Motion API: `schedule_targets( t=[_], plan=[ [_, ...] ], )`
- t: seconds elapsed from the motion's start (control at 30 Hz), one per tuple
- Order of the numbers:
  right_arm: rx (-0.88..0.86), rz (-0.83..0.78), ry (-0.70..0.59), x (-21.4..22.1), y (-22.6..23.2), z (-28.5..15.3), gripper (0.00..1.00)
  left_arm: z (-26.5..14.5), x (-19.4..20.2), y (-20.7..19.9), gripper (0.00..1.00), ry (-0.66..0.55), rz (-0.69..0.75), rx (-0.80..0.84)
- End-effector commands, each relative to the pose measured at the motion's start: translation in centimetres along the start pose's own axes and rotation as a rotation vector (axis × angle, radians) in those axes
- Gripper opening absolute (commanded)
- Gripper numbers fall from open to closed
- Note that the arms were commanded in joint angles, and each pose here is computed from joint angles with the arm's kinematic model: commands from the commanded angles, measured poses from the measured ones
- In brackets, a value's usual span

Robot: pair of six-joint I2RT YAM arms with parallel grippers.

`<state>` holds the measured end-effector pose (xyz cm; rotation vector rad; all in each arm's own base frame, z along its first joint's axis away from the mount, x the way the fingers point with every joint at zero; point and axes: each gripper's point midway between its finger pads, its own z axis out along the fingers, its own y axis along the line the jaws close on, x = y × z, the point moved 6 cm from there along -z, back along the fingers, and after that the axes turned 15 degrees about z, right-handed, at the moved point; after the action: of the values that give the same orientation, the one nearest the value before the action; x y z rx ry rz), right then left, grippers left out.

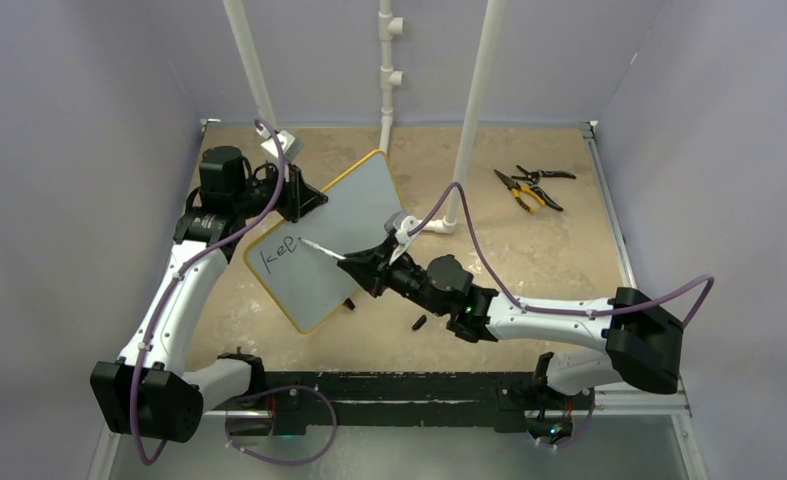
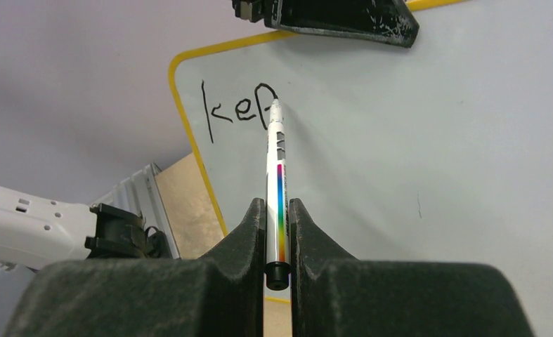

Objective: Write a sentence on the whiteboard

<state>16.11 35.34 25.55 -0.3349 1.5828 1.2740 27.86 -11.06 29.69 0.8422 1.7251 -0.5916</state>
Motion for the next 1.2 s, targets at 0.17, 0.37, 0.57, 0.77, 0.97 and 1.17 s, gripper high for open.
schedule_targets(
  t=[0.17,0.37,0.57,0.77,0.97,1.17],
  plan=[
    [-0.027,-0.017,-0.083,-2.1,1.0,1.1,0.0,0.0,-0.3,0.2,0.0,-0.027,0.045,0.007],
    [-0.038,-0.021,-0.091,-2.2,1.2,1.5,0.0,0.0,-0.2,0.2,0.0,-0.027,0.045,0.01],
    [-0.032,-0.021,-0.091,-2.0,1.1,2.0,0.0,0.0,-0.3,0.2,0.0,-0.028,0.045,0.008],
    [0.01,-0.017,-0.064,-1.2,0.4,1.9,0.0,0.0,-0.2,0.2,0.0,-0.027,0.045,0.008],
    [0.043,-0.004,-0.01,0.1,-0.5,1.0,0.0,0.0,-0.3,0.2,0.0,-0.029,0.047,0.008],
    [0.067,0.021,0.06,1.9,-1.3,0.4,0.0,-0.1,-0.4,0.2,0.0,-0.03,0.047,0.008]
  ],
)
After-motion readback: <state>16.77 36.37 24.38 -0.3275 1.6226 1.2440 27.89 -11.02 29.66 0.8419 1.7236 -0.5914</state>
